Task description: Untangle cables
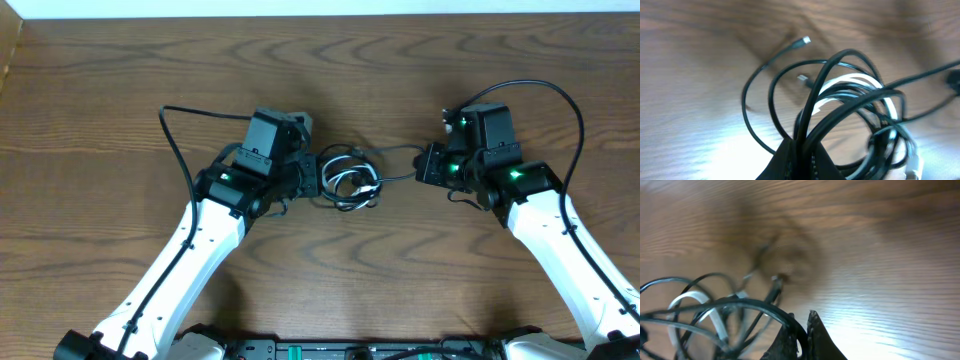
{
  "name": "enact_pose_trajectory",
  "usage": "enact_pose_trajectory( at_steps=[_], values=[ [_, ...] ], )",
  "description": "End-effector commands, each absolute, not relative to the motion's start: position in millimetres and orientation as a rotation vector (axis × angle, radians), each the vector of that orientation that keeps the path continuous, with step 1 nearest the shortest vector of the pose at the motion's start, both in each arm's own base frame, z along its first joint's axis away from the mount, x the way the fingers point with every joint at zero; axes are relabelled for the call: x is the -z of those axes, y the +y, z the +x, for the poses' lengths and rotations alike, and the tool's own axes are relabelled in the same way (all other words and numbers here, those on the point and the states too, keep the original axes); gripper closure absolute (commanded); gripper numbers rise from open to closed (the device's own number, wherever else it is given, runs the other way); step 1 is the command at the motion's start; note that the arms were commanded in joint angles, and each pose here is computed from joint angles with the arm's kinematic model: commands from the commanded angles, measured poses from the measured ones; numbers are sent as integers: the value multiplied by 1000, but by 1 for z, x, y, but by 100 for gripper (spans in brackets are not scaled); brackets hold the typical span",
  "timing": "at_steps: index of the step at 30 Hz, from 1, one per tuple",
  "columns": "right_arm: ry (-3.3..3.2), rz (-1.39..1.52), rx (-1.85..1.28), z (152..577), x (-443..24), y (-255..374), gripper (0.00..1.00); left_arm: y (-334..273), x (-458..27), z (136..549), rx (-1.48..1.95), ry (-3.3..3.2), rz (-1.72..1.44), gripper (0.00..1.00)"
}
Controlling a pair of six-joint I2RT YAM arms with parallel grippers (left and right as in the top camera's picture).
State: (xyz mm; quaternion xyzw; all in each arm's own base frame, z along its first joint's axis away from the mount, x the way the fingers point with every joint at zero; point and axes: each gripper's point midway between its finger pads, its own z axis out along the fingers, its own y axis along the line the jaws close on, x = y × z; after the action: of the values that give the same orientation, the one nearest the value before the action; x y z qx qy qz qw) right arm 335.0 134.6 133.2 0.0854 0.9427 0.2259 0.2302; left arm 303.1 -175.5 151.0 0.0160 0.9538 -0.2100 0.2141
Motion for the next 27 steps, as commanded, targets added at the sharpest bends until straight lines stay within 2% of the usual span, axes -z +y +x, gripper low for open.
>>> enact_pose_trajectory(
  at_steps=[1, 7, 9, 10, 12, 13, 14, 18, 23, 24, 26, 27],
  values=[
    [2510, 370, -247, 357, -134, 71, 99, -125, -151, 322, 225, 2592, -47, 92],
    [2444, 509, -74, 362, -137, 39, 98, -137, -153, 322, 315, 2591, -33, 92],
    [2443, 417, -232, 369, -143, 61, 83, -173, -164, 316, 571, 2572, 103, 92],
    [2440, 251, -380, 373, -151, 87, 67, -196, -175, 311, 742, 2527, 226, 92],
    [2412, 58, -558, 372, -162, 117, 49, -221, -193, 303, 946, 2453, 346, 92],
    [2383, -69, -688, 367, -171, 137, 29, -230, -202, 301, 1022, 2413, 384, 92],
    [2368, -131, -754, 363, -175, 147, 24, -231, -204, 302, 1025, 2403, 388, 92],
    [2375, -256, -951, 340, -180, 174, 17, -226, -199, 306, 978, 2417, 359, 92],
    [2498, -247, -826, 325, -157, 174, 16, -256, -232, 293, 1220, 2252, 533, 92],
    [2507, -246, -817, 324, -155, 174, 16, -254, -232, 297, 1196, 2249, 523, 87],
    [2521, -255, -817, 320, -153, 176, 13, -243, -220, 308, 1073, 2295, 453, 49],
    [2521, -256, -817, 320, -153, 176, 13, -238, -214, 310, 1026, 2323, 425, 40]
  ],
)
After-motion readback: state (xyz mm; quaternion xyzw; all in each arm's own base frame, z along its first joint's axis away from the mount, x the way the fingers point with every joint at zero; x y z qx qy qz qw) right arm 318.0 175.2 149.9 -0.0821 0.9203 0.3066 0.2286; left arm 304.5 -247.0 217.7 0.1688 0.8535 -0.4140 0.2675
